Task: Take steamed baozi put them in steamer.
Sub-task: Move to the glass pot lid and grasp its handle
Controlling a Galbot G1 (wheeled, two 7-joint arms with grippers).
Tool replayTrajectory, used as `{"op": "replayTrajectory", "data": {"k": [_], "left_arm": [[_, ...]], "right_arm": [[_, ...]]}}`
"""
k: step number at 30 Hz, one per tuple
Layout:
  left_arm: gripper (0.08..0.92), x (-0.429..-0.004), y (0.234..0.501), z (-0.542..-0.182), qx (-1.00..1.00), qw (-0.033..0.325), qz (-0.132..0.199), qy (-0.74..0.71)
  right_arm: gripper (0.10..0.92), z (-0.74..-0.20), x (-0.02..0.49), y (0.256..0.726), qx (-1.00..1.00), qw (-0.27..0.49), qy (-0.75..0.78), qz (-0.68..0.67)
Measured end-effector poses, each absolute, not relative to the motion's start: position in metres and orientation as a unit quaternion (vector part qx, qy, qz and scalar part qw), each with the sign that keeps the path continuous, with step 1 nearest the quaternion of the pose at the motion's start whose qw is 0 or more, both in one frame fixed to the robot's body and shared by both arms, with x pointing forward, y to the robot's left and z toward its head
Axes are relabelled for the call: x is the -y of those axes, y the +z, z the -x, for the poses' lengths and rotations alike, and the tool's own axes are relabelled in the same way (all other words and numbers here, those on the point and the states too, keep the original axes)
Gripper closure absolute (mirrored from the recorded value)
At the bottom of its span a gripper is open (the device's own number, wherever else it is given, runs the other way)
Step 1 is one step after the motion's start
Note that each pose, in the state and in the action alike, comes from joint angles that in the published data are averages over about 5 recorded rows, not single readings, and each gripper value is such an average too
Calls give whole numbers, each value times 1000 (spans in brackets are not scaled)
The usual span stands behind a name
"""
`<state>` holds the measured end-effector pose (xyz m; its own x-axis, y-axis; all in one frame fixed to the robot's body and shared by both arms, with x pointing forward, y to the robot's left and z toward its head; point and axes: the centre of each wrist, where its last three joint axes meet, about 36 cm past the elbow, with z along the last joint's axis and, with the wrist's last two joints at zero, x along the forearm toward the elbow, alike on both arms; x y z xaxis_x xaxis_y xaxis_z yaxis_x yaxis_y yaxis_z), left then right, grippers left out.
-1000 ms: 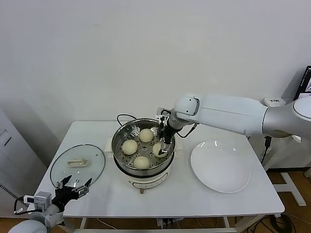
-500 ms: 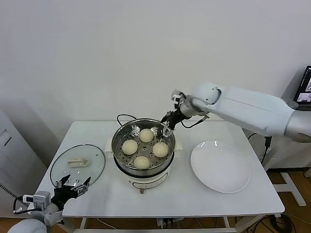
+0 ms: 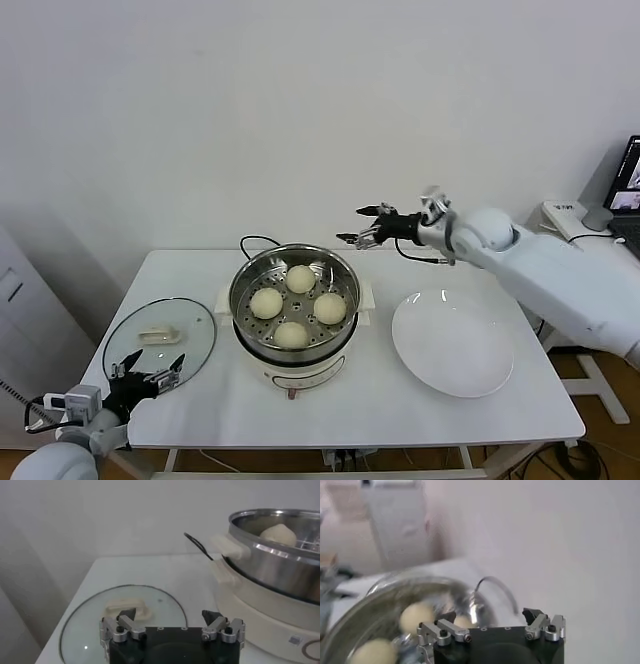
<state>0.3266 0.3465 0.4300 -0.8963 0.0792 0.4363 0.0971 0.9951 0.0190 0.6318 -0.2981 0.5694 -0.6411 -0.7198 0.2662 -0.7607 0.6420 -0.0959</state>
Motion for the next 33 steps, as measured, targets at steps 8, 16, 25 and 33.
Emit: {"op": "replayTrajectory", "data": {"k": [8, 16, 25, 33], "left_arm": [[177, -348, 434, -330, 977, 208, 40, -20], [177, -352, 436, -333, 980, 190, 32, -42], [177, -363, 431, -341, 978, 168, 24, -124], [177, -382, 411, -350, 957, 141, 17, -253]], "right_arm": [[200, -596, 327, 522, 948, 38, 42, -312], [200, -553, 334, 470, 976, 8, 13, -219], [200, -505, 345, 407, 992, -6, -15, -123], [200, -466, 359, 369, 998, -1, -28, -61]]}}
